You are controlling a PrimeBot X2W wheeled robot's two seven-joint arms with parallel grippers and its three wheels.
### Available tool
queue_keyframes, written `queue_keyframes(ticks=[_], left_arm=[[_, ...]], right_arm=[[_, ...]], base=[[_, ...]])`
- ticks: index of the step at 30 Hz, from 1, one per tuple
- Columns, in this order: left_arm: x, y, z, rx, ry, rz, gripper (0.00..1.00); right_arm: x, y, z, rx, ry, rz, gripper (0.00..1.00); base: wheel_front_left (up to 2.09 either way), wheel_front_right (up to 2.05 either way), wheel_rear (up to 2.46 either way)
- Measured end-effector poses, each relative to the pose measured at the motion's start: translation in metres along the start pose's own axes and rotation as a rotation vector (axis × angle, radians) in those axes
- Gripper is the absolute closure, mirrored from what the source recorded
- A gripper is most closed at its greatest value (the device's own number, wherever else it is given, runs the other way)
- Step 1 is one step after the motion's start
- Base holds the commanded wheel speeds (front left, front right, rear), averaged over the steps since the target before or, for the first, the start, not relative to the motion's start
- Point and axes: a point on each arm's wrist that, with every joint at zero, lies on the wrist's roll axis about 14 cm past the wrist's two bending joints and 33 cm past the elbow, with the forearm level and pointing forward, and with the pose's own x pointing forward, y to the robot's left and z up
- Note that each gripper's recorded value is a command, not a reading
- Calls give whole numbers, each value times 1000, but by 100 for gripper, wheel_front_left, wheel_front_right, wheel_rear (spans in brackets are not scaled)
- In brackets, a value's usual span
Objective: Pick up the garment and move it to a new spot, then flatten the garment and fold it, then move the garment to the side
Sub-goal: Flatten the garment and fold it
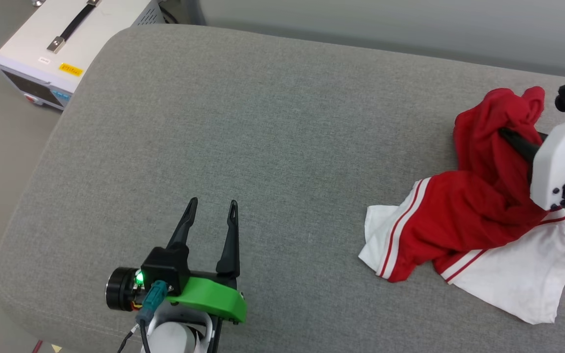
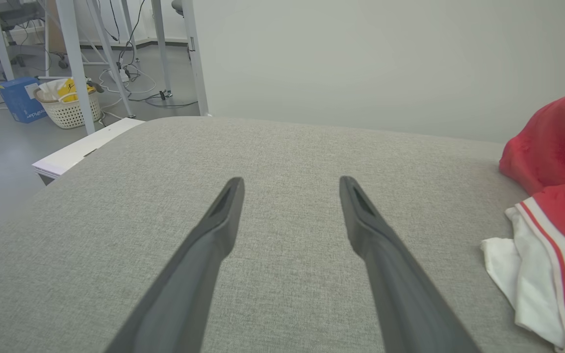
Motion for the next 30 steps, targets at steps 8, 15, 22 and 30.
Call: queue_keyframes(ticks=[8, 15, 22, 30], left_arm=[[8, 7, -6, 8, 17, 24, 0], [9, 13, -8, 13, 26, 42, 0], [10, 14, 2, 30, -5, 33, 0], [24, 5, 28, 67, -88, -55, 0]], right_arm=[[53, -4, -67, 82, 242, -39, 100], [68, -5, -96, 119, 288, -67, 59], [56, -12, -51, 66, -3, -97, 0], [5, -29, -21, 32, -301, -170, 0]], base=[[0, 0, 0], [0, 0, 0], [0, 0, 0], [0, 0, 0]])
